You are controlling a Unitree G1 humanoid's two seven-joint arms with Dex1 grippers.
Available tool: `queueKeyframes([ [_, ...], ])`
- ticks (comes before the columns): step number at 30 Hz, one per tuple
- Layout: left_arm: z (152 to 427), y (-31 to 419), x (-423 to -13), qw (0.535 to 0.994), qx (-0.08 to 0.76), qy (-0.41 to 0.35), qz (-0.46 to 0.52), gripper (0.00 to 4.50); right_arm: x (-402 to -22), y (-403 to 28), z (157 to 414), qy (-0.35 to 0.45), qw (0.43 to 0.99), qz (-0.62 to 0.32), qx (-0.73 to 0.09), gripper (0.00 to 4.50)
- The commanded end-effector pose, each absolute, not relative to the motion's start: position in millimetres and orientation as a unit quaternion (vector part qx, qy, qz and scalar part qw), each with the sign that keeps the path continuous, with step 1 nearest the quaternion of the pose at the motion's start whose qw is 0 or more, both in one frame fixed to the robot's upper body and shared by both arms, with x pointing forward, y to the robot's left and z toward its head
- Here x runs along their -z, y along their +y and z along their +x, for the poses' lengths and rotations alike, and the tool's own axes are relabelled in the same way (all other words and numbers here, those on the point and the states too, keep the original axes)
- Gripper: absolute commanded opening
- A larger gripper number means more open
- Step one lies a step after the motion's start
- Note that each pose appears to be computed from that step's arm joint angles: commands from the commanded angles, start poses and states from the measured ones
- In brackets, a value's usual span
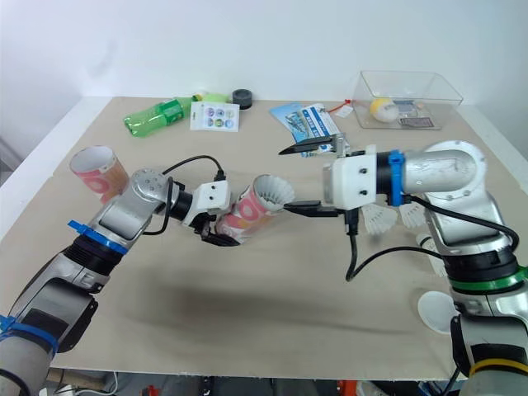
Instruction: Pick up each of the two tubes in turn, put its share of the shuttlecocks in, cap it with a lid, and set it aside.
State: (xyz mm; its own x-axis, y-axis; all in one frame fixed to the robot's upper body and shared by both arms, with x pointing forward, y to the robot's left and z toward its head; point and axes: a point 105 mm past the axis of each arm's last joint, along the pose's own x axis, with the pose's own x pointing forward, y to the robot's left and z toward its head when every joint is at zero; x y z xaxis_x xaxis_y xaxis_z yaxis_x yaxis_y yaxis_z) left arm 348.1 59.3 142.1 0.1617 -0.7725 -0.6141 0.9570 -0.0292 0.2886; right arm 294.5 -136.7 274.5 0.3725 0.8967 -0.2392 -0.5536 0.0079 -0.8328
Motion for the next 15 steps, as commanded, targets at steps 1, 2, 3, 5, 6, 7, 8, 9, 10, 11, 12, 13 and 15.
queueKeyframes([
  [1, 350, 60, -148, 0.691, 0.627, 0.121, 0.338, 3.65, -305, -160, 289, -0.208, 0.749, -0.412, -0.476, 4.48],
  [2, 350, 60, -147, 0.691, 0.628, 0.12, 0.337, 3.65, -305, -166, 289, -0.2, 0.764, -0.399, -0.466, 4.48],
  [3, 349, 59, -147, 0.691, 0.629, 0.12, 0.336, 3.65, -303, -173, 290, -0.191, 0.774, -0.397, -0.455, 4.48],
  [5, 349, 58, -146, 0.691, 0.63, 0.119, 0.334, 3.65, -295, -190, 295, -0.167, 0.804, -0.381, -0.425, 4.48],
  [6, 349, 56, -145, 0.692, 0.632, 0.118, 0.329, 3.65, -284, -202, 298, -0.143, 0.821, -0.374, -0.406, 4.48],
  [7, 349, 56, -144, 0.693, 0.633, 0.117, 0.325, 3.65, -275, -211, 300, -0.123, 0.838, -0.362, -0.389, 4.48],
  [8, 349, 55, -142, 0.694, 0.633, 0.117, 0.323, 3.65, -263, -221, 301, -0.094, 0.858, -0.341, -0.373, 4.48],
  [9, 350, 54, -141, 0.696, 0.633, 0.114, 0.319, 3.65, -249, -228, 300, -0.061, 0.872, -0.323, -0.363, 4.48],
  [10, 351, 53, -140, 0.7, 0.632, 0.111, 0.313, 3.65, -235, -234, 299, -0.026, 0.89, -0.291, -0.35, 4.48],
  [11, 352, 53, -138, 0.704, 0.631, 0.11, 0.308, 3.65, -224, -236, 295, -0.008, 0.901, -0.265, -0.344, 4.48],
  [12, 352, 53, -136, 0.705, 0.631, 0.11, 0.306, 3.65, -215, -237, 292, 0.014, 0.914, -0.229, -0.334, 4.48],
  [13, 352, 53, -135, 0.705, 0.631, 0.111, 0.305, 3.65, -209, -237, 289, 0.032, 0.924, -0.196, -0.327, 4.48],
  [15, 352, 54, -132, 0.705, 0.631, 0.113, 0.303, 3.65, -202, -234, 284, 0.034, 0.937, -0.151, -0.314, 4.48],
])
